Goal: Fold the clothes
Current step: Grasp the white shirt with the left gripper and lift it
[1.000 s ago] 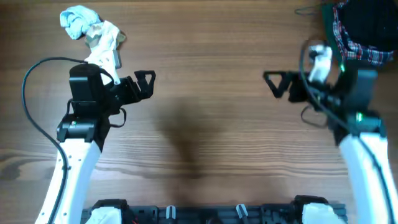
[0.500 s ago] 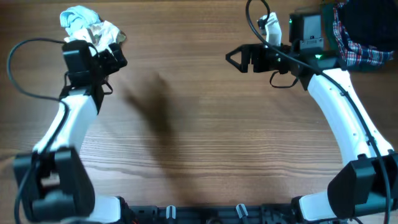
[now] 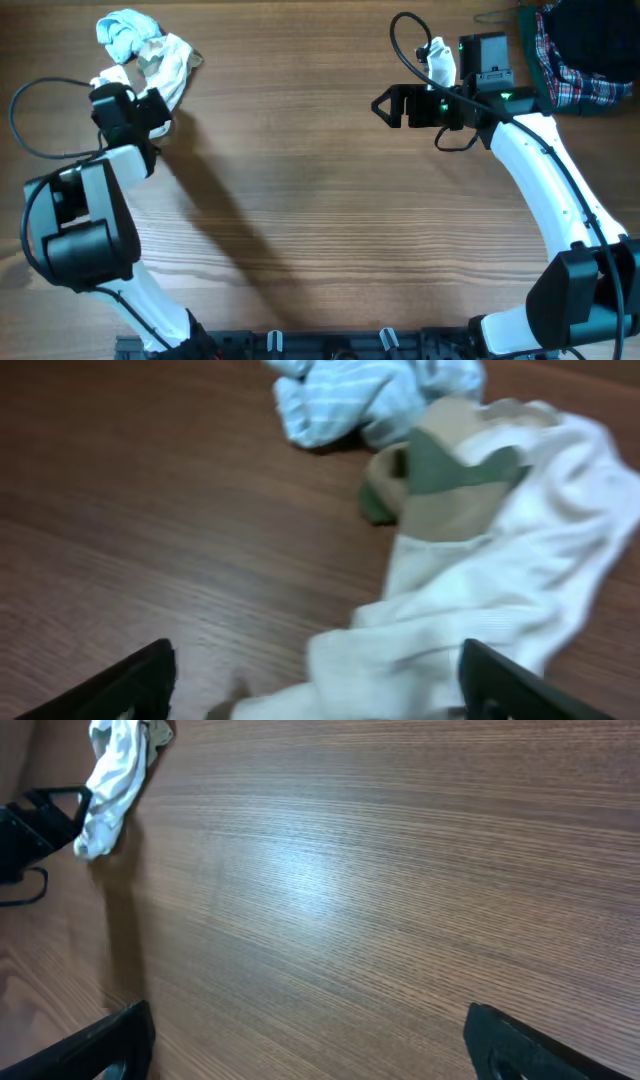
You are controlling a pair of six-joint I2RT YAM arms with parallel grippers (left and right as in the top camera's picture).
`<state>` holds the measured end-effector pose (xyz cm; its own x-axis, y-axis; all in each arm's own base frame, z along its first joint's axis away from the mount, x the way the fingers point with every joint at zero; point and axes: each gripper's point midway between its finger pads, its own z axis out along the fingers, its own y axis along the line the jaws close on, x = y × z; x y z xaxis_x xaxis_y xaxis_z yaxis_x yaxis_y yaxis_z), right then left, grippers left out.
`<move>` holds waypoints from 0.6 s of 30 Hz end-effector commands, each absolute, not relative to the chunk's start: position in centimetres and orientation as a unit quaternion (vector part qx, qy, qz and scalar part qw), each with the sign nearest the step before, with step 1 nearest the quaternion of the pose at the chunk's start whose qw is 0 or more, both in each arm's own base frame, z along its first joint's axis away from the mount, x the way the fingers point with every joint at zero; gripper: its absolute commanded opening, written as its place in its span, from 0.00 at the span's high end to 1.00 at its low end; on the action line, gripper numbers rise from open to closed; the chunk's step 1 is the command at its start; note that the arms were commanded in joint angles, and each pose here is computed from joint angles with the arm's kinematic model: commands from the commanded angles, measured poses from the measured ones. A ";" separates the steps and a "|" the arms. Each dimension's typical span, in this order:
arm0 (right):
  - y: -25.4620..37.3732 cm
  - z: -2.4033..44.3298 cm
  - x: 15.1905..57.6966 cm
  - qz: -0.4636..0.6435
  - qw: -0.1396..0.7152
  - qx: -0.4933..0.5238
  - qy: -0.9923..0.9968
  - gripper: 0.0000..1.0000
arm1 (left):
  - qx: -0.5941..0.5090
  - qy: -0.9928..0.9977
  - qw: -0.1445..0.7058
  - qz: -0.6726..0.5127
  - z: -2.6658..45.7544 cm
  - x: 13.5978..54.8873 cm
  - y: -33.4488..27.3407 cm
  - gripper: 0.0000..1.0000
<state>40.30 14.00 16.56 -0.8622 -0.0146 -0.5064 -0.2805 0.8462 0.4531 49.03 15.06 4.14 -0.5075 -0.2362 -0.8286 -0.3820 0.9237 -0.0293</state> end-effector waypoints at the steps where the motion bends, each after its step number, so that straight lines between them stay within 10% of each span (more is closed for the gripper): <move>1: 13.9 15.8 40.2 0.256 0.244 -0.085 0.932 0.01 | -0.166 0.875 0.450 0.070 1.9 49.2 14.9 0.16; 7: 13.8 15.3 39.3 0.260 0.218 -0.064 0.939 0.01 | -0.146 0.895 0.421 0.020 -0.6 50.2 13.4 0.28; 10: 13.8 15.2 39.2 0.263 0.210 -0.048 0.940 0.00 | -0.159 0.893 0.420 -0.002 -0.5 50.4 12.8 0.93; 18: 13.8 15.4 39.6 0.265 0.219 -0.045 0.938 0.02 | -0.093 0.855 0.499 -0.104 12.5 52.2 1.0 0.96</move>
